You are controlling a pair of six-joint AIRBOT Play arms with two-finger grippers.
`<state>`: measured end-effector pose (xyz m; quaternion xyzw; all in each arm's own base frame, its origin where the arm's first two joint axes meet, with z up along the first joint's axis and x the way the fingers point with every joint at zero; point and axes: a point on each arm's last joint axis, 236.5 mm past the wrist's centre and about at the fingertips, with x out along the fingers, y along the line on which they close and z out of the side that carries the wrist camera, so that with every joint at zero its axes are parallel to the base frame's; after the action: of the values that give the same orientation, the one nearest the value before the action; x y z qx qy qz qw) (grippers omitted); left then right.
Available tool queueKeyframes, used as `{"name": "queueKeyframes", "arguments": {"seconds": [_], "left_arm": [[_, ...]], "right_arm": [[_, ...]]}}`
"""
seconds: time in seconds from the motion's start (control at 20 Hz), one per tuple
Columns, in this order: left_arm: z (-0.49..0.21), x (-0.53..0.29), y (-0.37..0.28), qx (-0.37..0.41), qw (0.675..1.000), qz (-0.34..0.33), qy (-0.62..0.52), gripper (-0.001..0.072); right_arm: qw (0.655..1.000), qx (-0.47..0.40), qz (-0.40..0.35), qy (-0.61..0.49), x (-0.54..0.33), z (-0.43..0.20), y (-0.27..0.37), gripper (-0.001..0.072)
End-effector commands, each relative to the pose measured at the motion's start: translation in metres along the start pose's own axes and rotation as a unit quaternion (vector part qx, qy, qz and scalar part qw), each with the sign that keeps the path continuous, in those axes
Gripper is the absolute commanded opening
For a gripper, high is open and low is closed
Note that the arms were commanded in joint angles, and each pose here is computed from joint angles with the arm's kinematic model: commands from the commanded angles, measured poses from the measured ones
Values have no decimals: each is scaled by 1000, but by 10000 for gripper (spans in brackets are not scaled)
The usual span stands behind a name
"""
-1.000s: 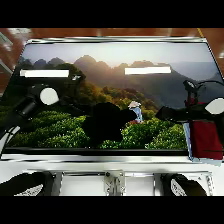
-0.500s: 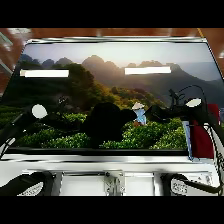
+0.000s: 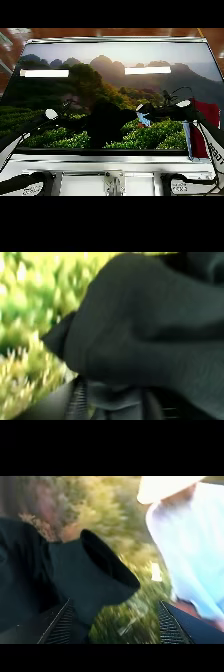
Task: Fold the shirts.
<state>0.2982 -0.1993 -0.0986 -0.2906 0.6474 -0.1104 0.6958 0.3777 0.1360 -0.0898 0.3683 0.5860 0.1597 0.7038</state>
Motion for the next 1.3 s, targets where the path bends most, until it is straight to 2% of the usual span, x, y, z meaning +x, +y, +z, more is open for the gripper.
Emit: {"name": "queueKeyframes", "arguments": {"seconds": [0.0, 0.05, 0.1, 0.25, 0.35, 0.4, 0.5, 0.6, 0.75, 0.85, 0.95, 1.1, 1.2, 1.25], "left_arm": [[20, 4, -4, -14, 999, -14, -37, 324], [23, 3, -6, -13, 999, -15, -43, 313], [26, 2, -7, -12, 999, -16, -48, 204], [36, -3, -16, 17, 998, -22, -62, 51], [47, -11, -27, 37, 996, -31, -77, 43], [54, -17, -34, 45, 995, -36, -86, 42], [69, -32, -48, 68, 991, -45, -107, 41], [89, -59, -60, 109, 983, -39, -142, 40], [119, -139, -92, 216, 952, -4, -219, 40], [131, -225, -132, 280, 911, 6, -303, 39], [126, -339, -185, 329, 846, -6, -419, 40], [73, -507, -237, 372, 727, -13, -577, 40], [29, -579, -246, 380, 667, -18, -640, 41], [10, -599, -245, 381, 649, -21, -658, 41]], "right_arm": [[1000, -3, -9, -4, 24, 1, 11, 648], [1000, -7, -7, 1, 30, 1, 17, 648], [1000, -9, -5, 5, 36, 2, 24, 648], [1000, -4, -4, 26, 58, -2, 38, 644], [999, -9, -6, 49, 69, -12, 41, 470], [998, -12, -6, 56, 72, -17, 42, 361], [998, -16, -4, 60, 70, -18, 44, 64], [998, -37, 5, 43, 55, -9, 52, 63], [992, -111, 37, -36, -6, 30, 94, 62], [974, -184, 70, -113, -77, 57, 151, 62], [933, -268, 100, -218, -174, 71, 224, 62], [823, -369, 121, -414, -344, 50, 326, 62], [746, -409, 128, -510, -432, 8, 369, 62], [716, -424, 128, -540, -461, -13, 382, 62]]}}
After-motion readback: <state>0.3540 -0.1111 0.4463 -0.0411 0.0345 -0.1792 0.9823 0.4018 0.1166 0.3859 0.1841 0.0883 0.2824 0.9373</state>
